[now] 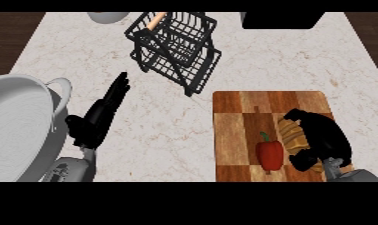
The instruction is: Pick the croissant from the cutting board and place it in the tiered basket
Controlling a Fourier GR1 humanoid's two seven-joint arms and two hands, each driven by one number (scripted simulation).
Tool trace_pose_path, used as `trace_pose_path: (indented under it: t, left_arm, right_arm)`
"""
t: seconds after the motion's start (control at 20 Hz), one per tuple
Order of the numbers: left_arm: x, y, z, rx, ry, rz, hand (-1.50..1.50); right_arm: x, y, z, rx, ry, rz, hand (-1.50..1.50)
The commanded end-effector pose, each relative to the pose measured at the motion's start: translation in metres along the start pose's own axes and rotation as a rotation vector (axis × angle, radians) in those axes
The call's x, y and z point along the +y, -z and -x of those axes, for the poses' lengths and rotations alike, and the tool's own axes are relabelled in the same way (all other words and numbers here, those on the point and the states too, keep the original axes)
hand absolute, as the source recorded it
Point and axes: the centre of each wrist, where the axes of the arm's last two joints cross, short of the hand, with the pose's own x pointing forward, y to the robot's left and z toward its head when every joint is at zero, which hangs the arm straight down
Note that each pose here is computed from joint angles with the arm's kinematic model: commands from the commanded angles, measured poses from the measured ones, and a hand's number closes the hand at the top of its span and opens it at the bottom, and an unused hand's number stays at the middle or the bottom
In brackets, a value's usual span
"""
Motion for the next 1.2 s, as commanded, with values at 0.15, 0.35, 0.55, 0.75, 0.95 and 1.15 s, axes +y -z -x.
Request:
trace_pose_path:
  t: [0.15,0.35,0.55,0.75,0.95,1.15]
  left_arm:
    - [0.017,0.016,-0.006,0.001,-0.011,0.01,0.0]
    - [0.008,0.007,0.012,0.007,0.002,-0.006,0.0]
    - [0.021,-0.024,0.021,0.002,-0.014,-0.007,0.0]
    - [-0.002,-0.01,0.008,0.026,0.01,-0.007,0.0]
    - [0.005,-0.013,0.015,0.008,0.003,-0.031,0.0]
    - [-0.003,-0.006,0.009,0.007,-0.01,-0.01,0.0]
  right_arm:
    - [-0.004,0.0,-0.005,-0.072,0.016,0.027,1.5]
    - [0.006,0.009,-0.024,-0.069,-0.001,0.064,1.5]
    - [0.002,-0.027,-0.016,0.059,0.021,0.156,1.5]
    - [0.021,-0.04,-0.025,0.312,0.095,0.227,1.5]
    - [-0.016,-0.069,-0.047,0.243,0.3,0.364,1.5]
    - [-0.053,-0.097,-0.085,0.051,0.531,0.491,1.5]
